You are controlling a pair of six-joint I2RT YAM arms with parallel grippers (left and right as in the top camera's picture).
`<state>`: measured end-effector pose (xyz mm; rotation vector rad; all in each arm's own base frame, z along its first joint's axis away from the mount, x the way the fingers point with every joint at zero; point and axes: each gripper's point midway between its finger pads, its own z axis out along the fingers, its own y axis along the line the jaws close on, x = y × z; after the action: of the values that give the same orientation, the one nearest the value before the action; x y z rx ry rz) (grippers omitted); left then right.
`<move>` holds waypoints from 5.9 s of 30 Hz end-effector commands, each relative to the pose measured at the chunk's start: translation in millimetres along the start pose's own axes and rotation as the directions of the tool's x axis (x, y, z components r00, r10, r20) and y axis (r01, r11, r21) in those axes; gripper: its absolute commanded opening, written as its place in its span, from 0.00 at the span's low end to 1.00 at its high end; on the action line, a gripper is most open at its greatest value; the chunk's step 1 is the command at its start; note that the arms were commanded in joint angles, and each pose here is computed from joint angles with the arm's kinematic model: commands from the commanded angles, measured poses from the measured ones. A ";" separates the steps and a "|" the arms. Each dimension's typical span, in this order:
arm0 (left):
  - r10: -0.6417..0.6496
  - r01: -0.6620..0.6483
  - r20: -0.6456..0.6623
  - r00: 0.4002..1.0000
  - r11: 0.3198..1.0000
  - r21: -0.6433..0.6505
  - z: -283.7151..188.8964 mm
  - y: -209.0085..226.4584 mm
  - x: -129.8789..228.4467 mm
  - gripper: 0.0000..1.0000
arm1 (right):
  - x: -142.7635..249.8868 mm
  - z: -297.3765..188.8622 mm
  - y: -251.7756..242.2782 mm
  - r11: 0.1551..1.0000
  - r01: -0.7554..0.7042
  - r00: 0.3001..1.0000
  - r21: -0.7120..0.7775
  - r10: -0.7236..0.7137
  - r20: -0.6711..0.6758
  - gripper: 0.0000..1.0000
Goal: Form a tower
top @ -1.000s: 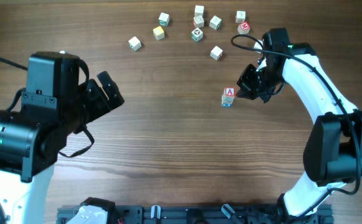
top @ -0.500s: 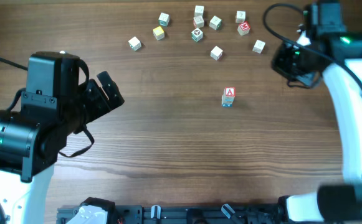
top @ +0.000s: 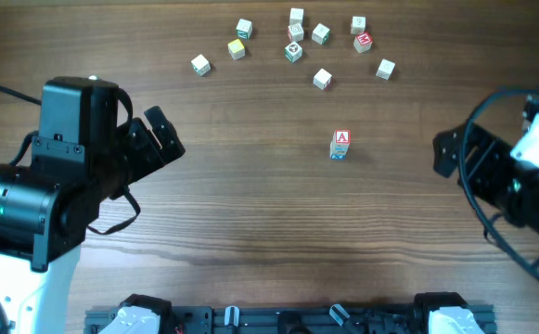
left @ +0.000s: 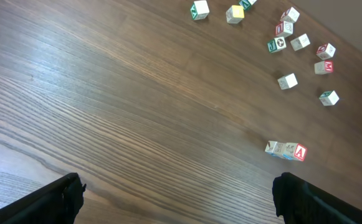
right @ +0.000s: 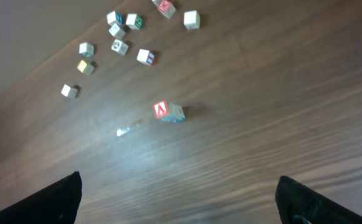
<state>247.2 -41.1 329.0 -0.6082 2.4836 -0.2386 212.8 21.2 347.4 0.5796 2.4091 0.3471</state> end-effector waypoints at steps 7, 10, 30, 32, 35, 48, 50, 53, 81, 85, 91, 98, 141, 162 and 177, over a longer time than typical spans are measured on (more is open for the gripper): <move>0.001 -0.001 0.010 1.000 1.000 -0.006 -0.5 0.4 -1.4 1.00 | -15.8 -19.2 -9.5 0.998 0.026 0.989 0.050 -0.033 0.143 1.00; 0.001 -0.001 0.010 1.000 1.000 -0.006 -0.5 0.4 -1.4 1.00 | -30.8 -41.7 -12.2 0.999 0.018 0.957 0.040 -0.029 0.289 1.00; 0.001 -0.001 0.010 1.000 1.000 -0.006 -0.5 0.5 -1.5 1.00 | -13.4 -73.7 -20.5 0.917 0.398 0.321 0.025 -0.164 0.933 1.00; 0.001 -0.001 0.010 1.000 1.000 -0.006 -0.5 0.4 -1.4 1.00 | -5.9 -57.1 -18.7 0.899 0.439 0.252 0.007 -0.131 0.959 1.00; 0.001 -0.001 0.010 1.000 1.000 -0.006 -0.5 0.4 -1.4 1.00 | 3.6 -20.4 -18.0 0.869 0.495 0.210 0.007 -0.127 0.969 1.00; 0.001 -0.001 0.010 1.000 1.000 -0.006 -0.5 0.5 -1.5 1.00 | 48.2 135.9 -59.8 0.898 0.437 0.535 -0.060 -0.206 0.819 1.00; 0.001 -0.001 0.010 1.000 1.000 -0.006 -0.5 0.5 -1.5 1.00 | 56.6 149.3 -65.4 0.902 0.429 0.585 -0.059 -0.228 0.778 1.00; 0.002 -0.001 0.010 1.000 1.000 -0.006 -0.5 0.4 -1.4 1.00 | 58.0 151.6 -66.6 0.901 0.432 0.590 -0.050 -0.240 0.771 1.00; 0.034 -0.033 0.042 0.999 0.999 -0.035 -4.4 7.4 -5.2 1.00 | 58.1 151.8 -66.6 0.900 0.432 0.590 -0.051 -0.240 0.771 1.00; 0.026 -0.022 0.118 0.993 0.999 -0.042 -22.5 18.1 -8.9 1.00 | 58.1 151.8 -66.6 0.900 0.432 0.590 -0.051 -0.239 0.771 1.00; 0.001 -0.007 0.211 0.977 1.000 0.030 -59.3 29.0 -2.1 1.00 | 58.1 151.8 -66.6 0.900 0.432 0.590 -0.051 -0.240 0.771 1.00; -0.082 0.082 0.270 0.959 0.997 0.013 -77.4 67.0 17.9 1.00 | 58.1 151.8 -66.6 0.900 0.432 0.590 -0.051 -0.239 0.771 1.00; -0.049 -0.159 0.774 0.632 0.969 0.191 134.4 102.9 54.6 1.00 | 58.2 151.9 -66.6 0.900 0.432 0.590 -0.051 -0.240 0.771 1.00; 0.166 -0.385 0.772 0.614 0.917 0.109 139.4 82.0 67.6 1.00 | 58.2 151.9 -66.6 0.900 0.432 0.590 -0.051 -0.240 0.771 1.00; 0.138 -0.383 0.767 0.627 0.912 0.148 138.9 78.0 69.3 1.00 | 58.4 152.5 -66.8 0.901 0.431 0.593 -0.051 -0.240 0.769 1.00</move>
<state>245.7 -6.4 160.5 -0.1480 1.6419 -0.1732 247.2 5.5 173.3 0.0849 1.5785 0.1438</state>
